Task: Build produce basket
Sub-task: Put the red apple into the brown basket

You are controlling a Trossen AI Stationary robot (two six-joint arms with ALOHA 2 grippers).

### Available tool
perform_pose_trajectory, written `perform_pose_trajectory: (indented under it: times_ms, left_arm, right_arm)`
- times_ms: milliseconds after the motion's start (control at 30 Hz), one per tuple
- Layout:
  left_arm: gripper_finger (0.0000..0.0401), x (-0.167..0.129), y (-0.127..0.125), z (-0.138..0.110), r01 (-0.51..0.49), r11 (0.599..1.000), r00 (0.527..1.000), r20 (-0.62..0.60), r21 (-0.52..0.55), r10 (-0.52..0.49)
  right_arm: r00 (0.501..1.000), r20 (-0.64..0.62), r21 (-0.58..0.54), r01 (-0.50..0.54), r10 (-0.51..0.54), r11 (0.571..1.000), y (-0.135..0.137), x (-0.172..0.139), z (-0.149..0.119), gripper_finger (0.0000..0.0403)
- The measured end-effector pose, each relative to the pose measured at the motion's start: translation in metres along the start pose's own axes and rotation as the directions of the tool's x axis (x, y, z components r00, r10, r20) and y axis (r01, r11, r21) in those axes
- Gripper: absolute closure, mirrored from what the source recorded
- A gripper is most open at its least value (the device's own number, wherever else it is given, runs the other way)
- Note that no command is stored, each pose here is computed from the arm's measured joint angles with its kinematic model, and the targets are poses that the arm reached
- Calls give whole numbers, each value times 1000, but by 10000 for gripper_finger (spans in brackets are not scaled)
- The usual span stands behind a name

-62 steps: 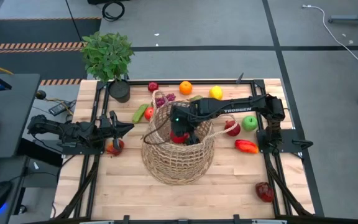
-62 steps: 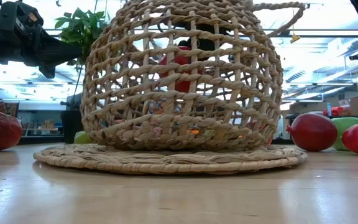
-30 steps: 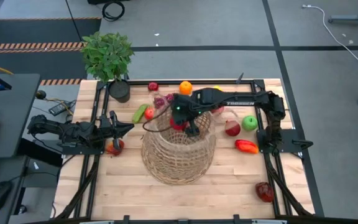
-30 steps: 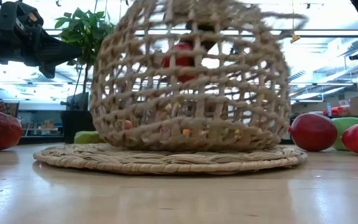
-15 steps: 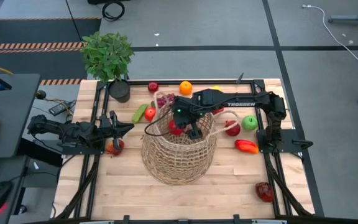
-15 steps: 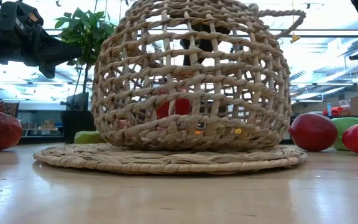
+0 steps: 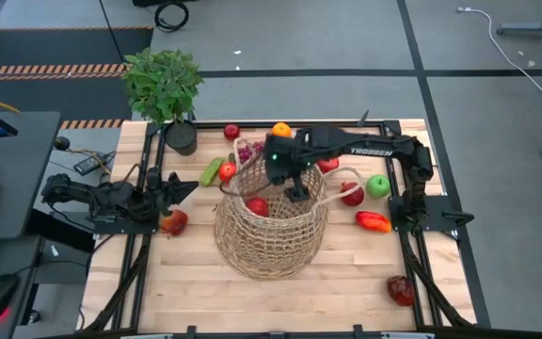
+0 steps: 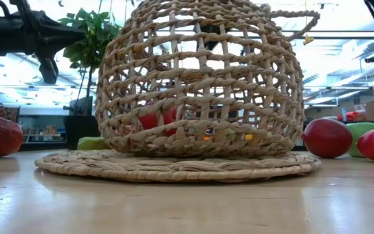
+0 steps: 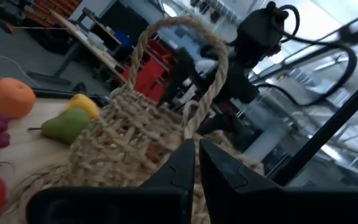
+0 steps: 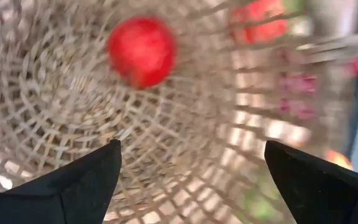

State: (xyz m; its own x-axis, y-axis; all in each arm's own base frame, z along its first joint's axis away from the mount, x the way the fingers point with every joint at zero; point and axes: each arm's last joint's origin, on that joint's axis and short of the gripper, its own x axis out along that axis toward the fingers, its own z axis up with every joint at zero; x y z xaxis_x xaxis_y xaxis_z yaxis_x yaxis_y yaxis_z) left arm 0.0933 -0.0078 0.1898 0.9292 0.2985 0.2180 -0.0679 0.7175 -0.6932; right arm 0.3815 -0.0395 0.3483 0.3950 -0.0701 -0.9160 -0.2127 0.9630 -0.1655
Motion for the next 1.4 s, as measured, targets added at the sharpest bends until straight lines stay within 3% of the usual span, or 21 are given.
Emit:
perform_pose_trajectory:
  times_ms: [233,367,500,700,967,1200,1400]
  left_arm:
    - [366,0,0,0,-1,1000,1000,-1,-19,1]
    - [366,0,0,0,-3,1000,1000,-3,-15,3]
    - [370,0,0,0,-3,1000,1000,-5,-18,3]
    - [373,0,0,-1,-4,1000,1000,-7,-27,4]
    - [365,0,0,-1,-4,1000,1000,-7,-26,4]
    - [365,0,1,-1,-3,1000,1000,-8,-27,3]
    - [366,0,1,-1,-3,1000,1000,-8,-24,3]
  right_arm:
    - [992,98,140,69,-83,988,-31,-59,-5,4]
    - [987,108,276,88,-122,957,-47,-92,-28,9]
    - [990,100,390,55,-101,919,-51,-116,-54,13]
    - [980,134,510,61,-149,858,-41,-148,-88,19]
    - [971,93,619,116,-219,777,-22,-141,-135,24]
    - [974,42,688,134,-223,714,-12,-112,-171,25]
    - [982,8,746,121,-190,655,-26,-69,-192,32]
